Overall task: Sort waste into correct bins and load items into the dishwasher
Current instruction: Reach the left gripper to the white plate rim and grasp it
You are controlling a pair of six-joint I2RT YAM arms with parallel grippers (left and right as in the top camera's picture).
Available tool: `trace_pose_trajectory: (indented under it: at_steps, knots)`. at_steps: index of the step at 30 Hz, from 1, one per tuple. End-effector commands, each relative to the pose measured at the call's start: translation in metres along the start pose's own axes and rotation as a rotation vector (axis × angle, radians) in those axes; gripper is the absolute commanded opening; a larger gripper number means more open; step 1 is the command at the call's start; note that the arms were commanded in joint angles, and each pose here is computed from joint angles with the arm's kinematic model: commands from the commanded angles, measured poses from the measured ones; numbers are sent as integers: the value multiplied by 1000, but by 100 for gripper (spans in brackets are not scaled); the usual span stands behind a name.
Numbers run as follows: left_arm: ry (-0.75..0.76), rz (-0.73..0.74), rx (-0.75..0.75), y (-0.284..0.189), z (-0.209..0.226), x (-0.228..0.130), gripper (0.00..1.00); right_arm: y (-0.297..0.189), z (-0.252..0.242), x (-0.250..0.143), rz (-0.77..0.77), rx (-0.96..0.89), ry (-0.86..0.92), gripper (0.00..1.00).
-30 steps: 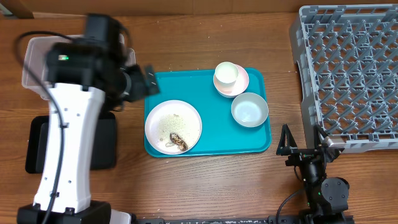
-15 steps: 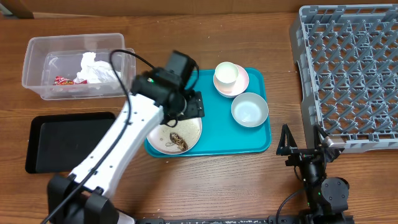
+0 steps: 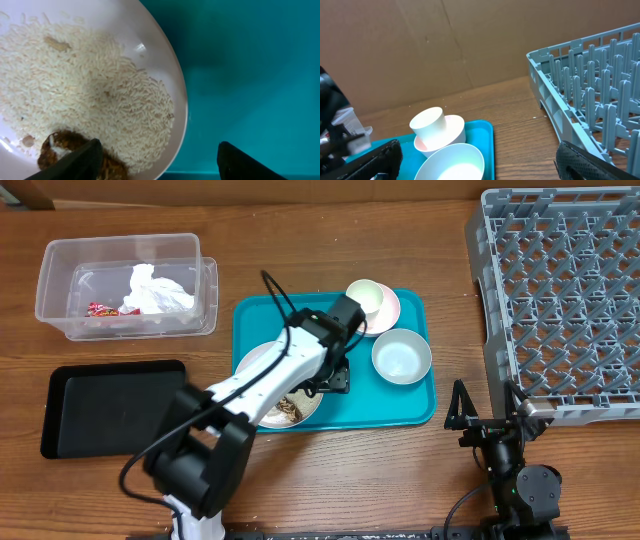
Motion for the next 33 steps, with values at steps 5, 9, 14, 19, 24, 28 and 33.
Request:
trace_pose_trajectory:
  at_steps: [5, 9, 14, 19, 24, 28, 33]
  knots:
    - [12, -104, 109, 9, -6, 6, 68, 0, -2, -2, -3, -9, -6, 100]
    - [20, -165, 149, 11, -8, 11, 64, 0, -2, -2, -3, -9, -6, 100]
    - [23, -170, 167, 24, -11, 14, 62, 0, -2, -2, -3, -9, -6, 100]
    - [-6, -155, 180, 40, -14, 14, 59, 0, -2, -2, -3, -9, -6, 100]
    - [-12, -172, 169, 41, -16, 17, 59, 0, -2, -2, -3, -9, -6, 100]
    - [-10, -179, 187, 39, -15, 18, 50, 0, -2, -2, -3, -9, -6, 100]
    - [-8, -176, 198, 34, -14, 19, 43, 0, -2, -2, -3, -9, -6, 100]
Point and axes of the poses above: each gripper's point midway between its finger pads, its own y axis out along the fingers, its own z axis along the line the jaws close on, x = y × z, the point moved 8 cm from there along -y, back along the fingers, and after that the axes turned 1 degree about y, right-handed, at the moved point
